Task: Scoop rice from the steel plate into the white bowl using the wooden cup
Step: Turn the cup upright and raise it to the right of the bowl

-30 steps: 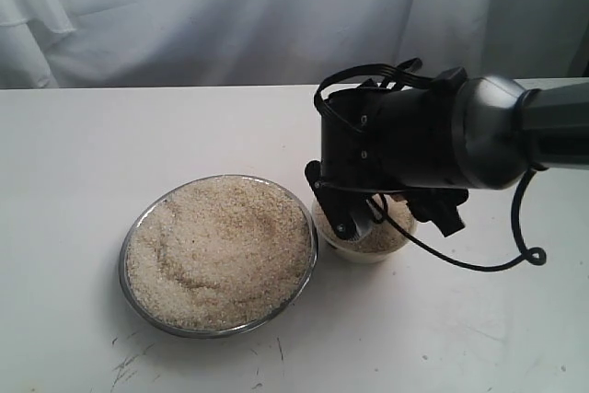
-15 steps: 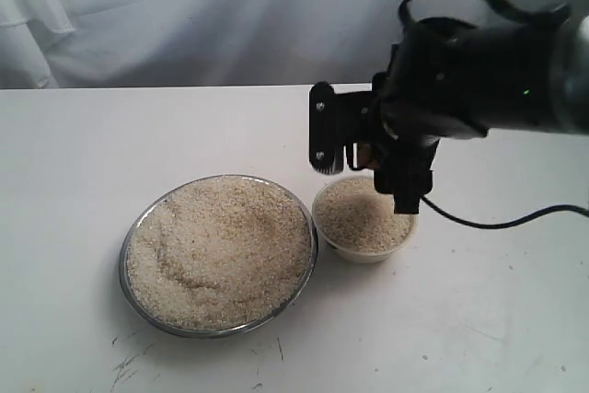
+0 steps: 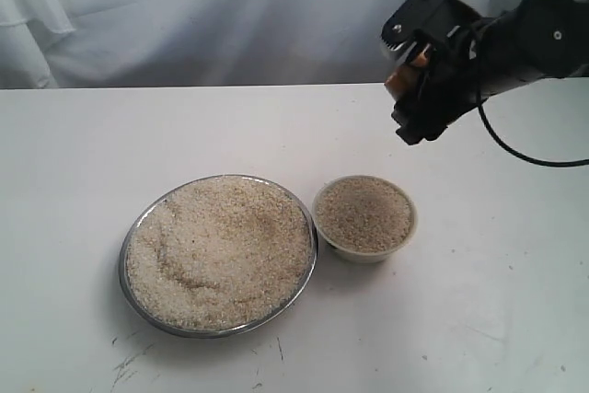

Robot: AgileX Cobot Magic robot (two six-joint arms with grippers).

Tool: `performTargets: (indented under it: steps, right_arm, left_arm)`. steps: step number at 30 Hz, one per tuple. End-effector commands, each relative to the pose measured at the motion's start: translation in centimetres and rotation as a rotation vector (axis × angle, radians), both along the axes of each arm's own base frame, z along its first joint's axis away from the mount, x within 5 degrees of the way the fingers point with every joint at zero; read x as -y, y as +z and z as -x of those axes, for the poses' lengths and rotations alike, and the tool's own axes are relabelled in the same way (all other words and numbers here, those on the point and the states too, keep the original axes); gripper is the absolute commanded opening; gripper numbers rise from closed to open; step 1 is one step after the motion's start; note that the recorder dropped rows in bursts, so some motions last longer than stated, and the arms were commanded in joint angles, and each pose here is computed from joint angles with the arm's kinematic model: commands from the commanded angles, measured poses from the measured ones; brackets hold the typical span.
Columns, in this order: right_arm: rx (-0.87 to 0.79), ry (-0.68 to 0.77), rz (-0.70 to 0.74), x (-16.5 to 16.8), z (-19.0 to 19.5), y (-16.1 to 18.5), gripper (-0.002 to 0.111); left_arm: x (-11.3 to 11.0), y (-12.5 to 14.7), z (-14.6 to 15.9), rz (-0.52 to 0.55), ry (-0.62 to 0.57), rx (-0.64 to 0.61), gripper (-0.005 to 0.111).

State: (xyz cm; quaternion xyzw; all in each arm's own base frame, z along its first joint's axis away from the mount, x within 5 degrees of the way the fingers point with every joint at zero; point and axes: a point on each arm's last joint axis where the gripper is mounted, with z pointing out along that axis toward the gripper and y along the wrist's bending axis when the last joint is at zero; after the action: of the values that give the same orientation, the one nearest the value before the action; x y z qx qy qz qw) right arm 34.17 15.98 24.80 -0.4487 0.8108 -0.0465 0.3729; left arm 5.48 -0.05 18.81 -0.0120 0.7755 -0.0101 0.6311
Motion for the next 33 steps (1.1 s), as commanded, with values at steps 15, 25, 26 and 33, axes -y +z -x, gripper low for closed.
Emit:
performTargets:
  steps: [15,25,26,33]
  right_arm:
    - [0.290,-0.389,-0.482,4.2,2.1,-5.4,0.000]
    - [0.378,-0.376,-0.593,4.1,2.0,-8.3,0.000]
    - [0.401,-0.376,-0.610,4.1,1.8,-8.5,0.000]
    - [0.429,-0.354,-0.634,5.3,-0.1,-11.0,0.000]
  left_arm:
    - [0.0,-0.1,0.0,0.004,-0.001,0.007,0.000]
    - [0.0,-0.1,0.0,0.004,-0.001,0.007,0.000]
    - [0.0,-0.1,0.0,0.004,-0.001,0.007,0.000]
    - [0.0,-0.1,0.0,0.004,-0.001,0.007,0.000]
